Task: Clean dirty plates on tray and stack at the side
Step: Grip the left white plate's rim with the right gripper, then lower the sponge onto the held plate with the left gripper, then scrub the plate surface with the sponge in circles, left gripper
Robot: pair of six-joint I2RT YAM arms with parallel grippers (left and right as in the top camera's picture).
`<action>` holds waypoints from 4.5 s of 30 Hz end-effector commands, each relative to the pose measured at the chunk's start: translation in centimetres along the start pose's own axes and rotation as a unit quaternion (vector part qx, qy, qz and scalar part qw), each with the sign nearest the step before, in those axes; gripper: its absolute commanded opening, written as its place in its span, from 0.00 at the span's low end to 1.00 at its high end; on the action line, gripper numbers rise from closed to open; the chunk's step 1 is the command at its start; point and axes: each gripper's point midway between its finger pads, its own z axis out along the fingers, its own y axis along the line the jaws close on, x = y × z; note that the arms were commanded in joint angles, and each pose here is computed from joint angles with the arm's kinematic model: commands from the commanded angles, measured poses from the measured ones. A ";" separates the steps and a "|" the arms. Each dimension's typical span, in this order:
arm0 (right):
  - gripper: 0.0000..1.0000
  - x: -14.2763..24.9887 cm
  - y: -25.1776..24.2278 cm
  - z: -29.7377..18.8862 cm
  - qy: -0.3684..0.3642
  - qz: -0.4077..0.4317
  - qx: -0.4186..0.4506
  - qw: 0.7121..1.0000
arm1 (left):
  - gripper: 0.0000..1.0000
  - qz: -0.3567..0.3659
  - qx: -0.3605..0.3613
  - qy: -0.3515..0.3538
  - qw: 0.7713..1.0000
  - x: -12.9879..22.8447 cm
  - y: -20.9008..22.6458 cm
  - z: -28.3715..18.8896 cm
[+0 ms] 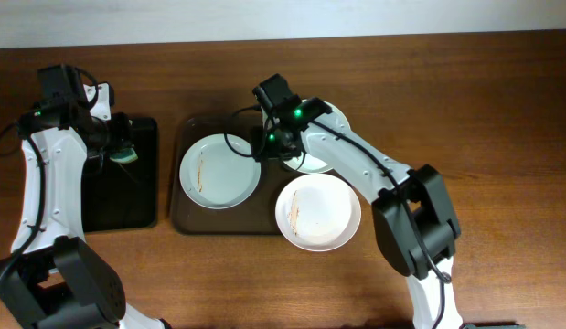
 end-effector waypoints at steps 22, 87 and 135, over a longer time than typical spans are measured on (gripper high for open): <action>0.34 0.1 -2.4 0.0 0.000 0.008 0.106 0.994 | 0.01 -0.009 0.017 -0.025 0.999 -1.1 -0.7 -1.4; 0.04 1.8 -2.6 6.2 0.048 0.048 -0.031 0.997 | 0.01 0.130 0.061 0.119 0.982 8.4 -12.4 18.9; 0.04 1.7 -2.7 6.2 0.046 0.046 -0.029 0.997 | 0.01 0.090 -0.143 0.332 0.928 23.0 -4.7 15.9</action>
